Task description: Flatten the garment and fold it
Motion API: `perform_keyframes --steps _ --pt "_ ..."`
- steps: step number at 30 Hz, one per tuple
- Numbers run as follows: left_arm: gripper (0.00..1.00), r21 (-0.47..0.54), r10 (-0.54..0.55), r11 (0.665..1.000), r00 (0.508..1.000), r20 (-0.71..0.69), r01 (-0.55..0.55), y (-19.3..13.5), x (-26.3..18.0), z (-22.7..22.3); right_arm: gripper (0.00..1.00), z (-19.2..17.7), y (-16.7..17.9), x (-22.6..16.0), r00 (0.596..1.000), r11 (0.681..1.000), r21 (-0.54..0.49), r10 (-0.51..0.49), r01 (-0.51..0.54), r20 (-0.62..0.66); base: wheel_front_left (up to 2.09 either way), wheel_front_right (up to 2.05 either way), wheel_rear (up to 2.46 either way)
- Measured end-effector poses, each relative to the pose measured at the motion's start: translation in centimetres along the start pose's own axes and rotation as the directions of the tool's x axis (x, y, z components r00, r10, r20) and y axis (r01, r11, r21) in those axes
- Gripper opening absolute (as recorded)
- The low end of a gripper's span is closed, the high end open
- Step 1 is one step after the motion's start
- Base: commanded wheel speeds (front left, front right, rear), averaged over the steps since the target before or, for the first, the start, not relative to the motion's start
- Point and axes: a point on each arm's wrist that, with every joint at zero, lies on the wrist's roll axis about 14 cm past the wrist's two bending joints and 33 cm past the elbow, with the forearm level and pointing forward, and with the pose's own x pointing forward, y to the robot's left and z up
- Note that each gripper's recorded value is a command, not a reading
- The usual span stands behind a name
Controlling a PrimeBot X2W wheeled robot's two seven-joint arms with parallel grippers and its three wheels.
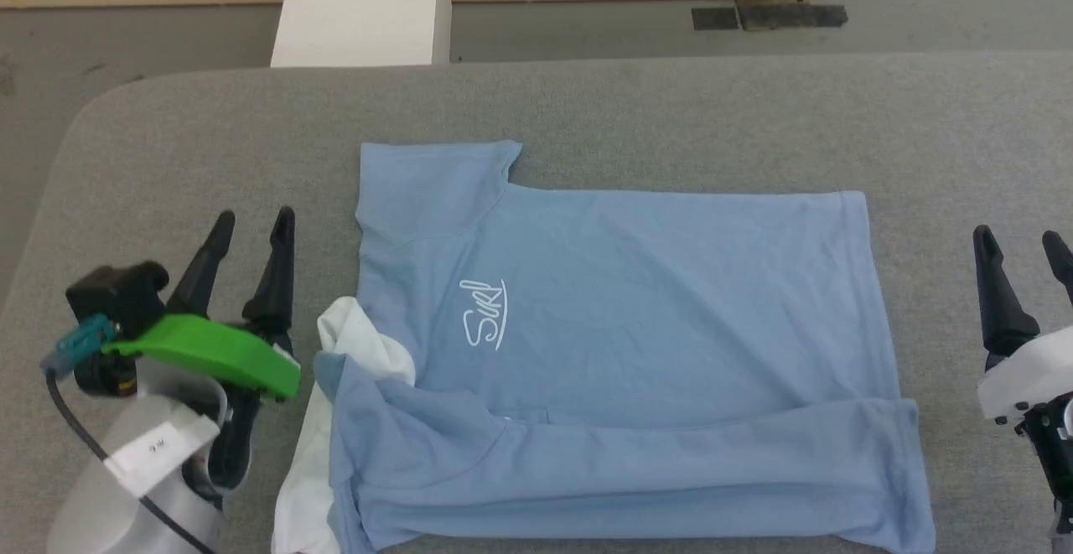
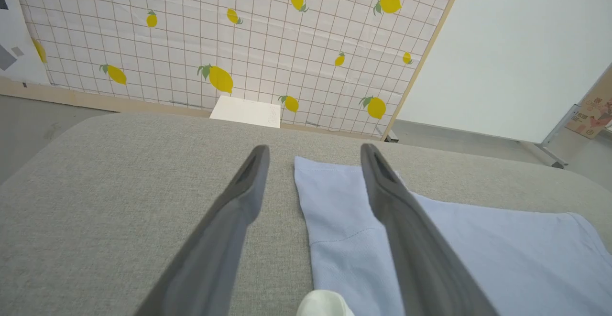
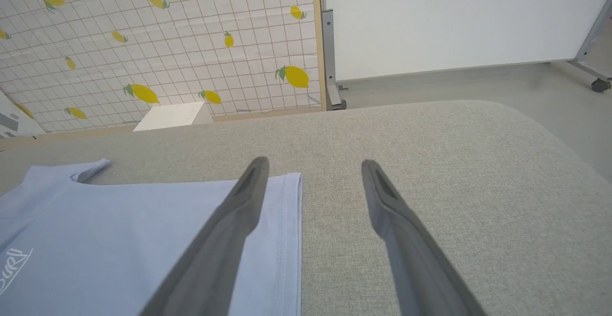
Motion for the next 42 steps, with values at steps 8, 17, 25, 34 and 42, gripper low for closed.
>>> perform_keyframes --steps 8,17,25,34,42 --pt "1.0 0.043 -0.065 0.997 0.995 -0.074 0.069 -0.7 6.0 0.4 1.0 -0.7 1.1 1.9 1.0 1.0 -0.003 0.017 -0.017 -0.016 0.0 0.0 0.0" --pt "1.0 0.099 -0.046 0.991 0.911 -0.41 0.095 0.0 13.6 -2.8 1.0 -2.4 3.6 4.6 0.997 0.998 -0.002 0.055 -0.055 -0.054 0.0 0.0 0.0" --pt "1.0 0.148 0.063 0.982 0.529 -0.846 0.119 2.1 12.8 -14.3 1.0 -5.0 0.6 4.5 0.992 0.999 -0.011 -0.049 0.048 -0.116 0.0 0.0 0.0" --pt "0.0 0.169 0.112 0.977 0.363 -0.925 0.129 2.7 12.7 -16.3 1.0 -6.4 -0.8 3.9 0.984 0.995 -0.02 -0.098 0.096 -0.15 0.0 0.0 0.0" --pt "0.0 0.101 0.055 0.99 0.387 -0.92 0.099 2.1 12.3 -15.4 1.0 -5.5 0.0 5.1 0.984 0.997 -0.048 -0.065 0.058 -0.164 0.0 0.0 0.0"
